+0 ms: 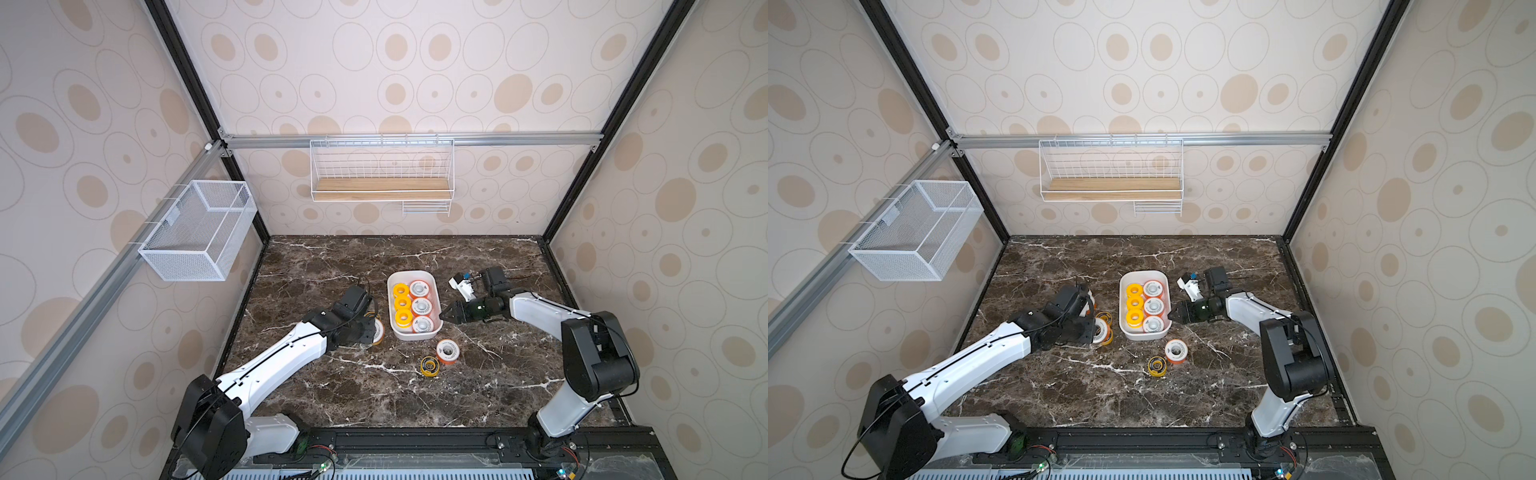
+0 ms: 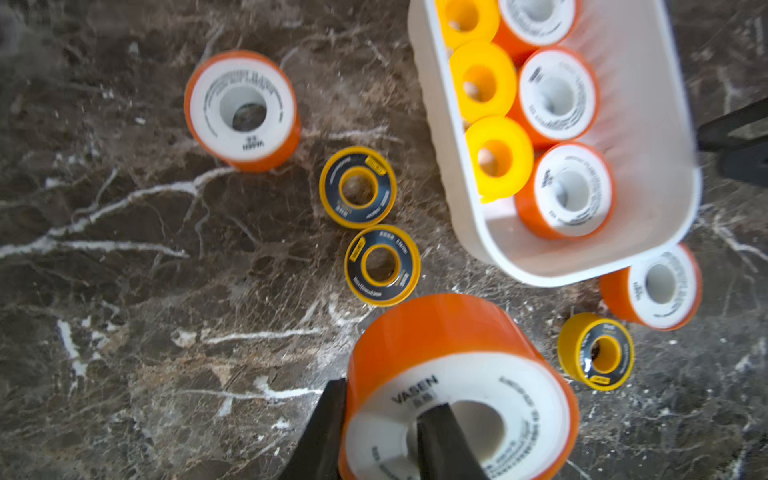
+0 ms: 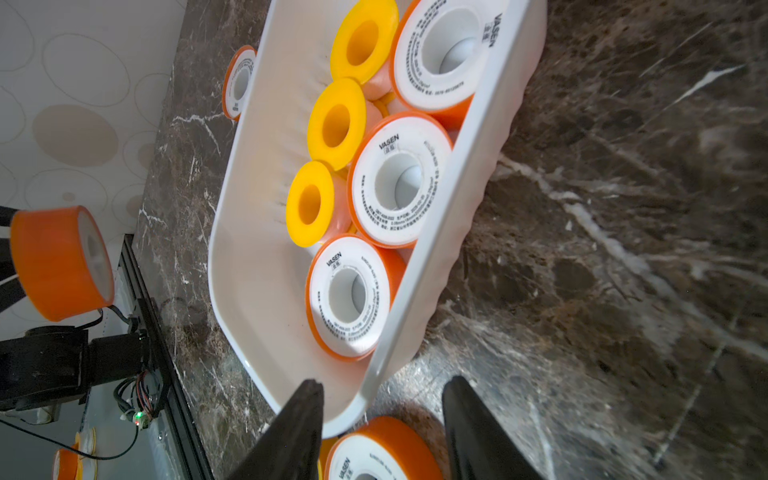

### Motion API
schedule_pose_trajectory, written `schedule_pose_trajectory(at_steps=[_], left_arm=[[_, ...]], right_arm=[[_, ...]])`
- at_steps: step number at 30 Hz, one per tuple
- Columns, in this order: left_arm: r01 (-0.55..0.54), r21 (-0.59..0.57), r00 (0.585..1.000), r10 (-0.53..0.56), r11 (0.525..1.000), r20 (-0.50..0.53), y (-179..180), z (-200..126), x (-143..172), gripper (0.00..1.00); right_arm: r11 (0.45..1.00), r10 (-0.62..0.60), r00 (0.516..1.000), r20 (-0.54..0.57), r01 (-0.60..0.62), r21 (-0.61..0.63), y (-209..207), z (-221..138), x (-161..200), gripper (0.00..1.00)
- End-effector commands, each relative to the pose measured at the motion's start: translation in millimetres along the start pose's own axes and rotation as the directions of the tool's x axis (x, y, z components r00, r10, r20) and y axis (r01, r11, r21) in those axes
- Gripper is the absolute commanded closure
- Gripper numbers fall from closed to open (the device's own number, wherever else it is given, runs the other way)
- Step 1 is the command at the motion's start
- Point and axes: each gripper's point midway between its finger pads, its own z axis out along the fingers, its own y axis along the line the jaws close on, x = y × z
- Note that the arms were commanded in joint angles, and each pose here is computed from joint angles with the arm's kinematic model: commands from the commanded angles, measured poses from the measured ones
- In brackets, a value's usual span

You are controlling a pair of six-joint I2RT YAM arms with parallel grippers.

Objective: Put the sealing tape into the storage box
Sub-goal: Pick up the sealing tape at the center of the board, then adjust the storage box at the center of the board.

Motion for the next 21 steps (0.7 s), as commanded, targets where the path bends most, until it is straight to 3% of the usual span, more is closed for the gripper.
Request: schedule_pose_trajectory(at_steps=[1,10,21], left_arm=[[-0.045,0.037,0.999,0.045,0.998,0.002,-14.4,-5.0,-21.0,0.76],[-0.066,0.129,0.998,0.067,0.989,-0.008,-55.9,23.2,-72.2,0.76],[-0.045,0.14,0.998,0.051,0.989,-0.04,-84.2,83.3,-118.5,0.76]], right_arm=[[0.999,0.005,1.0,-0.004,-0.005,-0.048,5.5,2.0,-4.5,0.53],[0.998,0.008,1.0,-0.016,-0.009,-0.064,7.8,5.7,-2.8,0.57],[0.996,-0.004,0.999,-0.04,0.0,-0.088,14.1,8.7,0.4,0.57]])
